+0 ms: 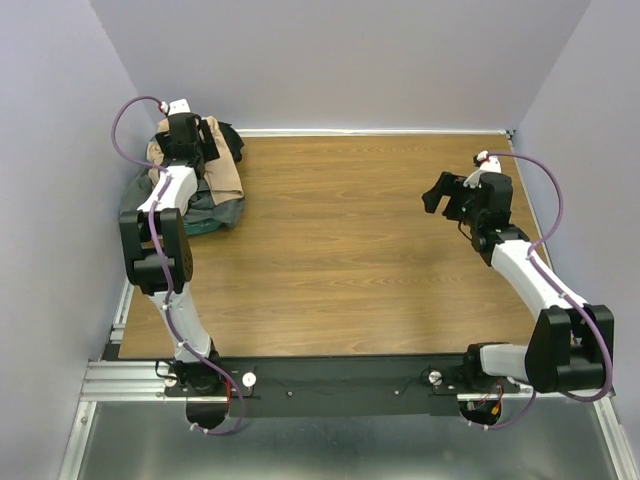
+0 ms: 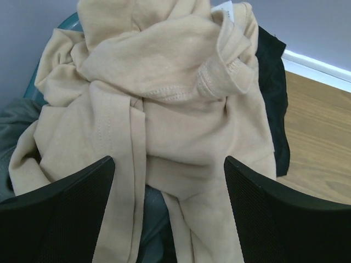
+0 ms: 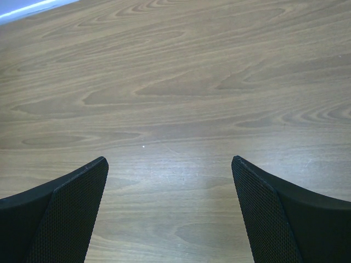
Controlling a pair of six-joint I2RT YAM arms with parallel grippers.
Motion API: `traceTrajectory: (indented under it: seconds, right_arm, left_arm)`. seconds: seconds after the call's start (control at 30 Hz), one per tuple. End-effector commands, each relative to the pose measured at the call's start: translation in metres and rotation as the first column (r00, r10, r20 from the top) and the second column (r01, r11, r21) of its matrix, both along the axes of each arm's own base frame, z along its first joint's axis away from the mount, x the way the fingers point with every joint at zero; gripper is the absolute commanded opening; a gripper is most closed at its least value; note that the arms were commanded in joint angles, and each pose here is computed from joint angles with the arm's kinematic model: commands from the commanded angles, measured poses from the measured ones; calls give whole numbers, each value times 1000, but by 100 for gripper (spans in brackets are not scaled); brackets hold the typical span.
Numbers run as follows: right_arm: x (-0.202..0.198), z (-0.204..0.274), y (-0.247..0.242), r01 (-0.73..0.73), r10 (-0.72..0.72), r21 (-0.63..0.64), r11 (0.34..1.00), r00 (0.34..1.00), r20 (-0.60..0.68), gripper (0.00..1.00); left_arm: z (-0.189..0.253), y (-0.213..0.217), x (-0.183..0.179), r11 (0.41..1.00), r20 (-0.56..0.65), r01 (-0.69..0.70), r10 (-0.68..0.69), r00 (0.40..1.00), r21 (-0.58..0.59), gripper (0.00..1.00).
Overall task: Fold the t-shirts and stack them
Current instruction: Grab the tshirt from the pile
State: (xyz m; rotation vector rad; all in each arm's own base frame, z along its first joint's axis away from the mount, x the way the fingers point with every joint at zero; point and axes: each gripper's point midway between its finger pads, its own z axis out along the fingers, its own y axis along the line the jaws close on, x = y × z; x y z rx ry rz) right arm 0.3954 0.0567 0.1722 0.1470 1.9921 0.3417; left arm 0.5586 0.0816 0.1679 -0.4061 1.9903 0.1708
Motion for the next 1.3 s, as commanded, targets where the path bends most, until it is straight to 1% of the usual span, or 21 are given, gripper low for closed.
traceTrajectory:
  seconds: [0.0,0.07,0.13,0.17,0.23,0.27,0.37,0.4,0.43,0.47,0.5,0.57,0.6,0.67,0.7,0.77,0.8,0.87,0.97,1.13,1.27]
  right_arm:
    - [9,12,-2,-6,7,-25,1000,1000,24,100]
    - [10,8,-2,-5,6,-28,1000,1000,17,100]
    - [11,8,-3,-4,4,-31,1000,1000,17,100]
    - [12,6,-3,-4,4,-32,999,1000,11,100]
    - [13,4,-3,-5,6,-35,999,1000,7,100]
    - [13,3,-3,-7,7,-35,999,1000,3,100]
    - [15,0,-3,-10,9,-36,999,1000,-5,100]
    - [15,-1,-2,-12,12,-35,999,1000,-6,100]
    - [15,-2,-1,-20,19,-33,999,1000,-8,100]
    - [15,-3,0,-22,21,-34,999,1000,-11,100]
    - [16,-2,0,-24,24,-32,999,1000,-9,100]
    - [16,-2,0,-26,26,-31,999,1000,-9,99]
    - [15,-2,0,-26,26,-31,999,1000,-9,99]
    - [15,-2,0,-26,26,-32,999,1000,-8,99]
    - [15,-1,0,-25,25,-30,999,1000,-6,98]
    - [15,1,0,-23,23,-32,999,1000,-2,98]
    - [15,2,-1,-21,21,-36,999,1000,2,98]
    - [15,7,-4,-9,9,-42,999,1000,15,98]
    - [14,14,-8,17,-16,-49,999,999,33,98]
    - [12,34,-11,44,-42,-35,998,996,81,98]
    - [5,50,-9,50,-49,-3,999,992,118,98]
  left_arm:
    - [3,24,8,995,8,-93,92,996,46,88]
    - [1,31,11,993,6,-104,104,995,52,87]
    - [-10,36,12,993,-15,-110,111,994,51,81]
    - [-11,37,13,993,-17,-109,110,994,51,74]
    - [-17,38,15,993,-28,-102,104,994,51,63]
    - [-20,39,16,993,-32,-101,103,994,53,49]
    - [-22,39,18,994,-41,-89,92,995,67,31]
    - [-24,39,18,994,-47,-87,90,995,70,19]
    - [-24,40,17,994,-50,-87,90,995,73,14]
    - [-20,39,18,994,-45,-77,80,996,73,3]
    - [-17,38,16,995,-46,-75,79,996,72,0]
    - [-7,34,13,997,-31,-58,60,998,59,0]
    - [17,32,11,997,18,-54,53,998,55,0]
    - [41,25,7,998,65,-27,23,998,48,0]
    - [70,23,1,998,118,-23,17,993,51,0]
    - [99,16,-5,999,172,1,-10,985,53,0]
    - [130,13,-14,998,226,4,-18,974,61,0]
    - [168,5,-29,998,298,10,-29,954,67,0]
    - [205,-5,-43,997,365,26,-52,930,76,0]
    - [276,-32,-73,988,482,113,-151,863,108,0]
    - [337,-79,-106,953,580,251,-302,756,168,0]
